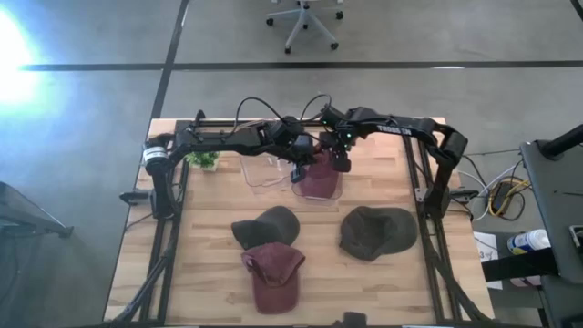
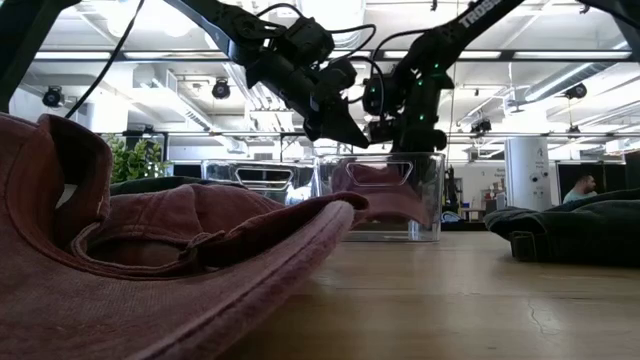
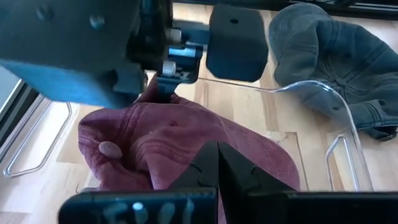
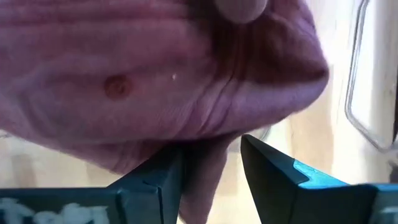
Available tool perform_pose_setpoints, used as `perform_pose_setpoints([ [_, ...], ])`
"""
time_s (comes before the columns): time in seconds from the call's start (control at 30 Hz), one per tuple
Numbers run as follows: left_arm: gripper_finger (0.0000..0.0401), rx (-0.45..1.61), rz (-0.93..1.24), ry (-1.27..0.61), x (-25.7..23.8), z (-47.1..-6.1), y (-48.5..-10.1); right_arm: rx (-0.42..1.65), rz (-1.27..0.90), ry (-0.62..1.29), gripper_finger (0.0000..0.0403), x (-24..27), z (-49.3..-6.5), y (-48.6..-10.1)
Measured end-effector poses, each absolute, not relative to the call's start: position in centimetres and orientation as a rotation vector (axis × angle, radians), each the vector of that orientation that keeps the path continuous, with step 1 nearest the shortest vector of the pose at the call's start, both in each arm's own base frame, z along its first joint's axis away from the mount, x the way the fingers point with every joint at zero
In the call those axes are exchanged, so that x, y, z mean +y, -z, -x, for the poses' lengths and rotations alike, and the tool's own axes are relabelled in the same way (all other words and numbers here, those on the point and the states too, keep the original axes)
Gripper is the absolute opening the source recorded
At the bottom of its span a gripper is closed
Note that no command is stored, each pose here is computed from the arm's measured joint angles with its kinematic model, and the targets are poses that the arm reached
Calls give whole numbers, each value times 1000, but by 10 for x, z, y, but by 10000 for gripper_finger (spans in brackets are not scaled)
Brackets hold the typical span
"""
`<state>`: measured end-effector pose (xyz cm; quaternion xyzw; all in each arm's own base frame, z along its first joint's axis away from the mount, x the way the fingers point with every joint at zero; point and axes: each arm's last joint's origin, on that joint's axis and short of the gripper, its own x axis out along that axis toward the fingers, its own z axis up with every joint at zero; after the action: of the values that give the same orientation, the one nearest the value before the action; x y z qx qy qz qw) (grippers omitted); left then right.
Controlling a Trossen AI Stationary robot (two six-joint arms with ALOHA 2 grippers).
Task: Pick & Place hat
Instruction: Put the right red cap into the right transparent bin
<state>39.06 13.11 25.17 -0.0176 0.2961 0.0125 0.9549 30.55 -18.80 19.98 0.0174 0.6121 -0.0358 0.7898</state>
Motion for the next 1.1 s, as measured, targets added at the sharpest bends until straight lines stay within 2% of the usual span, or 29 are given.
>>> perform_pose_setpoints([
  [0.2, 0, 600, 29, -23, 131, -391, -252, 1320, -23, 78, 151, -189, -307, -198],
  [0.6, 0, 606, 12, -17, 131, -390, -253, 1166, 10, 172, 150, -171, -283, -265],
  [0.87, 0, 782, 88, 76, 117, -371, -260, 1100, -134, -23, 150, -138, -293, -270],
  [1.1, 0, 738, 127, 305, 83, -367, -275, 1125, -226, -106, 148, -124, -308, -254],
])
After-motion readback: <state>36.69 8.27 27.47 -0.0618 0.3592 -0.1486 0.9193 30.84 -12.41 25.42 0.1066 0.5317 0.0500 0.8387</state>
